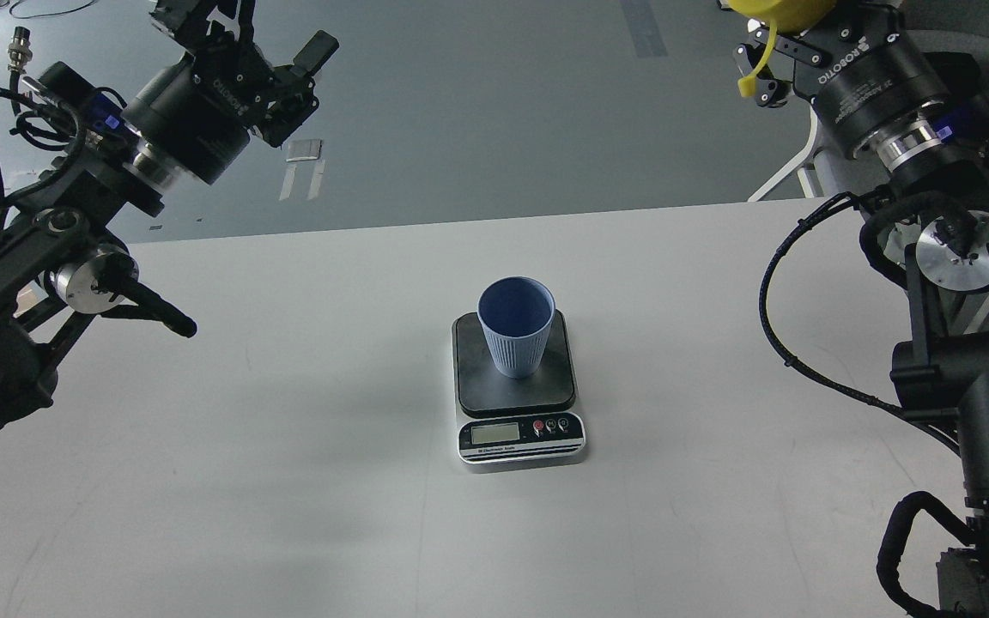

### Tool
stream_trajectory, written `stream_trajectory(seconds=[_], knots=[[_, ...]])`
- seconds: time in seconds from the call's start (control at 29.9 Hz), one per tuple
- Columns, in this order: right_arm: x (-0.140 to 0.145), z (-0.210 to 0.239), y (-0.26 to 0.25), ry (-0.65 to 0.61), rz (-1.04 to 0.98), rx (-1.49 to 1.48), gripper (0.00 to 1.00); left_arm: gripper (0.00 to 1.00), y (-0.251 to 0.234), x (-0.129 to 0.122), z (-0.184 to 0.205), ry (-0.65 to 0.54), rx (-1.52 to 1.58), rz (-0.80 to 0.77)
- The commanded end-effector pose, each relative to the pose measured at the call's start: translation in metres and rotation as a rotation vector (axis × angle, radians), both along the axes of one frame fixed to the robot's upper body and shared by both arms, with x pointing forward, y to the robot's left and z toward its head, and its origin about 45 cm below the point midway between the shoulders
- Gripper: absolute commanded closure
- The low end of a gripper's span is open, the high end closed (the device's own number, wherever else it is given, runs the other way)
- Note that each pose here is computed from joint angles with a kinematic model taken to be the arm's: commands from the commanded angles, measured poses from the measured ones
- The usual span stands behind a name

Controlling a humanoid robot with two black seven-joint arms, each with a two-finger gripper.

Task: Pour seasoning into cup on scale with both arms
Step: 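Raise the yellow bottle away from the cup and turn it upright, then lower the yellow bottle back onto the table with the right gripper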

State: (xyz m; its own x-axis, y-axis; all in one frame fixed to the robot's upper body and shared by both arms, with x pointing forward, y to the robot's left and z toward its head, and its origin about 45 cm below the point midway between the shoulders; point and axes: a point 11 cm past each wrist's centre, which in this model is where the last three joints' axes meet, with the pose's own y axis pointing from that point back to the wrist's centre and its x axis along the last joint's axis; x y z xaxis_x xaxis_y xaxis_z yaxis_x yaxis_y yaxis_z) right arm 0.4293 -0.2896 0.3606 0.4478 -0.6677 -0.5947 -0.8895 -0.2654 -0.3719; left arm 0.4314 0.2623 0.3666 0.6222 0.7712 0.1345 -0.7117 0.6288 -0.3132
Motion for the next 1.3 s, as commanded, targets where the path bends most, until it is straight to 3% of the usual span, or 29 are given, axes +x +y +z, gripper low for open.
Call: stream_trajectory(seconds=[0.0,0.23,0.7,1.27], knots=[[-0.009,-0.026,-0.018,0.041,0.005,0.081,1.0,0.02,0.001,0.0,0.0,0.001,0.003,0.001],[-0.057,-0.109,-0.035,0.16,0.052,0.169,0.99,0.02,0.001,-0.001,-0.006,0.014,0.019,0.0],[-0.094,-0.197,-0.095,0.355,-0.113,0.425,0.94,0.02,0.011,-0.006,-0.008,0.021,0.067,0.007],[-0.106,-0.245,-0.098,0.484,-0.13,0.561,0.9,0.02,0.016,-0.016,-0.018,0.045,0.118,-0.003]])
